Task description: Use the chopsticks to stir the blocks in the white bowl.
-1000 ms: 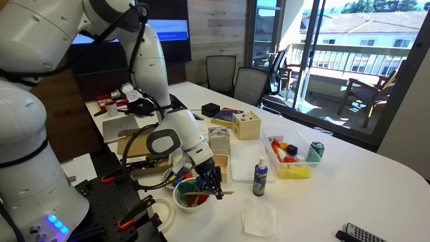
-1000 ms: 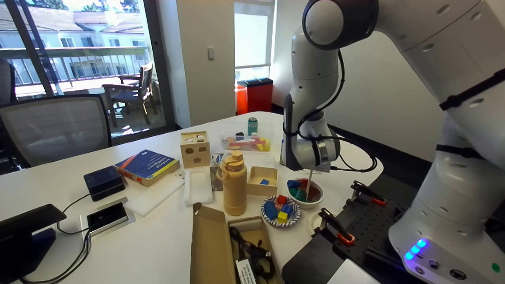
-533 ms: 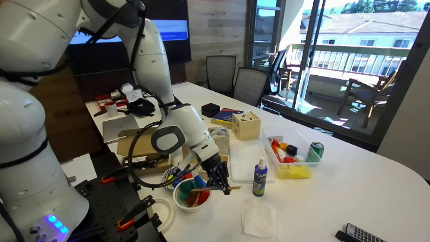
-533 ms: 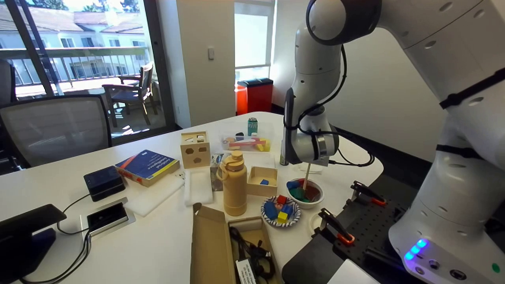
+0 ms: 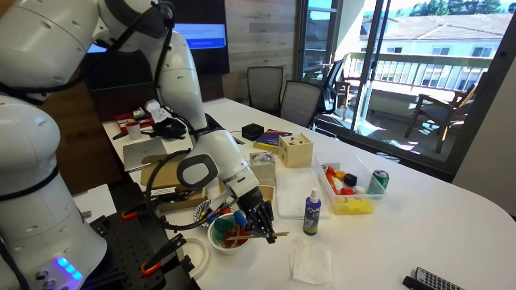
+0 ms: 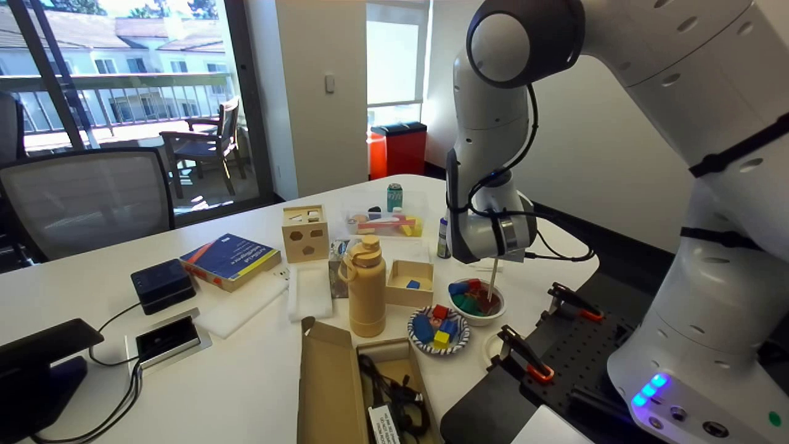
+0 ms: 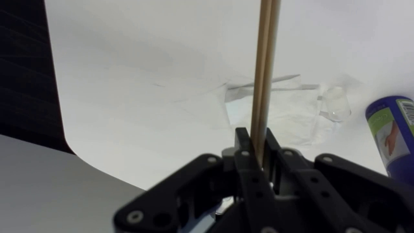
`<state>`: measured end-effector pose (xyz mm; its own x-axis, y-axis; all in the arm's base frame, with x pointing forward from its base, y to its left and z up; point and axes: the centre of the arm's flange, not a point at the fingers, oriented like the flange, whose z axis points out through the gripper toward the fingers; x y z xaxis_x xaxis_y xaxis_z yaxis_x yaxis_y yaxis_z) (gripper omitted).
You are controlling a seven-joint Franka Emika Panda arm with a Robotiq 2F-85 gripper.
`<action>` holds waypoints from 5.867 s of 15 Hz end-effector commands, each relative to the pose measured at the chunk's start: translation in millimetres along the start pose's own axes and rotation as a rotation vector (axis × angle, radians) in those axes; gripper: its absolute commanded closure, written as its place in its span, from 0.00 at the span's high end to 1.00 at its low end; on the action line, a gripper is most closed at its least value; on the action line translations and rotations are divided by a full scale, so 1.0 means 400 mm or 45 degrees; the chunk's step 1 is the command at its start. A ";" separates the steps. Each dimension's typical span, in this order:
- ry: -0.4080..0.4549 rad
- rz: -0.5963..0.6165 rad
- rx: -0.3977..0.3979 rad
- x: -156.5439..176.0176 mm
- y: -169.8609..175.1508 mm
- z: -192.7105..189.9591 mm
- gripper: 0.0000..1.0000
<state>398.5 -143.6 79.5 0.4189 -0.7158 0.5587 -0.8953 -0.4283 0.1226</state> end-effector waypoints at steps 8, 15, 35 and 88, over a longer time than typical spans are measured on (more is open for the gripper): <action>-0.135 -0.059 0.057 -0.081 -0.019 -0.012 0.03; -0.173 0.028 0.089 -0.019 0.028 -0.042 0.03; -0.753 0.234 0.219 0.145 0.055 0.174 0.03; -0.863 0.283 0.231 0.154 0.085 0.105 1.00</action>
<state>420.9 -238.9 25.1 0.2782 -0.9512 -0.1332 -0.9586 -0.2662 -0.1016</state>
